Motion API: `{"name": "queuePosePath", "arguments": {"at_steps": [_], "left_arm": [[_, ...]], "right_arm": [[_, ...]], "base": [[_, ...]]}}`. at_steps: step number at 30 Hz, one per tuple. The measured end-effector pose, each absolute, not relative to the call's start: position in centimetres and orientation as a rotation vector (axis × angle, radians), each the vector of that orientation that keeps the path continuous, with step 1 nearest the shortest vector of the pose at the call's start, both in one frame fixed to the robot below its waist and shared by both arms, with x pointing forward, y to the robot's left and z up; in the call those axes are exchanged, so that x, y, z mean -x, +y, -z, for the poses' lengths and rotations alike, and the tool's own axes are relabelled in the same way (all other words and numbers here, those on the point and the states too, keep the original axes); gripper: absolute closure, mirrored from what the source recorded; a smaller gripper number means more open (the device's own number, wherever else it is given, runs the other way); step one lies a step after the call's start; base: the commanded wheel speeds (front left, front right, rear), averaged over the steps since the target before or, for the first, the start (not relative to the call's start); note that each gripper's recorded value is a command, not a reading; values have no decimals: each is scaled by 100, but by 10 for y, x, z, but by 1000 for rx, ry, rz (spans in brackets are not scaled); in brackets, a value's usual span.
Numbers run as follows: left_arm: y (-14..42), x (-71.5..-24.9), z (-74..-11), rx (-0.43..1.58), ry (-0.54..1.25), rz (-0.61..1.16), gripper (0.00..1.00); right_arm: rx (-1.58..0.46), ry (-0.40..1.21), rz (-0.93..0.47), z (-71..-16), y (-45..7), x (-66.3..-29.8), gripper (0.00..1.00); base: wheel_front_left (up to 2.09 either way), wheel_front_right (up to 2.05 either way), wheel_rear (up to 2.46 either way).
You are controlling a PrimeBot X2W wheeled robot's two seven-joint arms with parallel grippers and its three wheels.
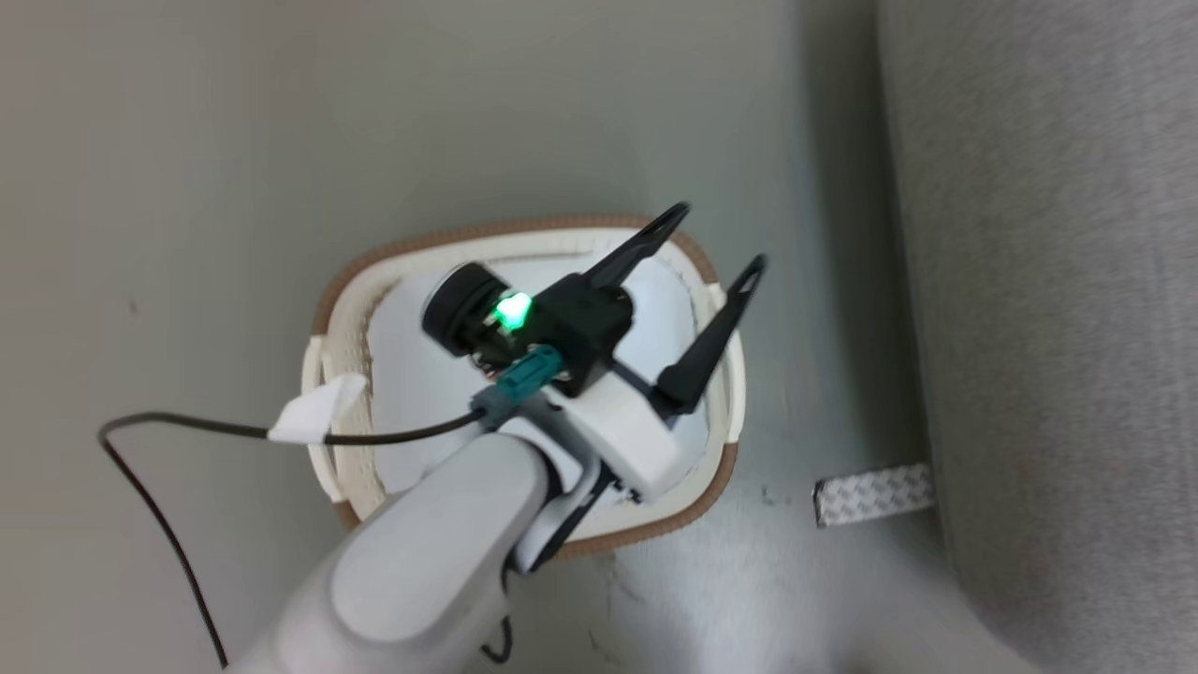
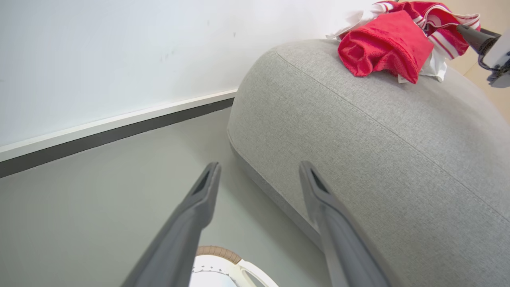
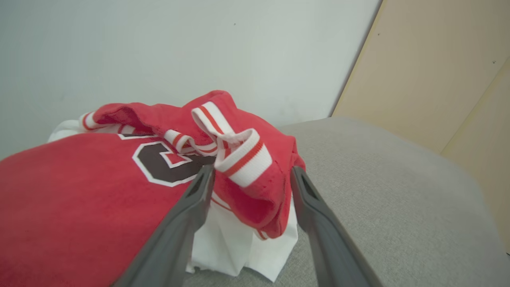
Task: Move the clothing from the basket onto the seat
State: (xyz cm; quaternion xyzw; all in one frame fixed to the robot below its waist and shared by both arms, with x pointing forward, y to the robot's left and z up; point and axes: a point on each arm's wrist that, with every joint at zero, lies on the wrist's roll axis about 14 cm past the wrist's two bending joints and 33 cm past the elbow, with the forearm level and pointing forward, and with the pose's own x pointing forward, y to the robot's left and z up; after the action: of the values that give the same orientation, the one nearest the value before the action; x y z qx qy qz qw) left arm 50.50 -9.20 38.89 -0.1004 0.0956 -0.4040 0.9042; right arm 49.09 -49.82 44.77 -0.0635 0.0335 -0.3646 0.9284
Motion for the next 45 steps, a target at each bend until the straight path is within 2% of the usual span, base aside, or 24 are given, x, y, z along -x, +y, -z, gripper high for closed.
{"name": "queuePosePath", "arguments": {"at_steps": [9, 16, 29, 45], "left_arm": [[-44, -501, -423, 209, 154, 643, 0], [3, -469, -436, 147, 157, 503, 0], [74, -400, -476, 107, 67, 262, 0], [145, -349, -472, 125, 44, 34, 0]], "right_arm": [[137, -76, 601, -507, -443, -448, 0], [95, -142, 463, -531, -382, -409, 0], [25, -125, 257, -522, -292, -337, 0], [-50, -25, 52, -486, -219, -334, 0]], "base": [[0, 0, 0], [0, 0, 0], [0, 0, 0], [0, 0, 0]]}}
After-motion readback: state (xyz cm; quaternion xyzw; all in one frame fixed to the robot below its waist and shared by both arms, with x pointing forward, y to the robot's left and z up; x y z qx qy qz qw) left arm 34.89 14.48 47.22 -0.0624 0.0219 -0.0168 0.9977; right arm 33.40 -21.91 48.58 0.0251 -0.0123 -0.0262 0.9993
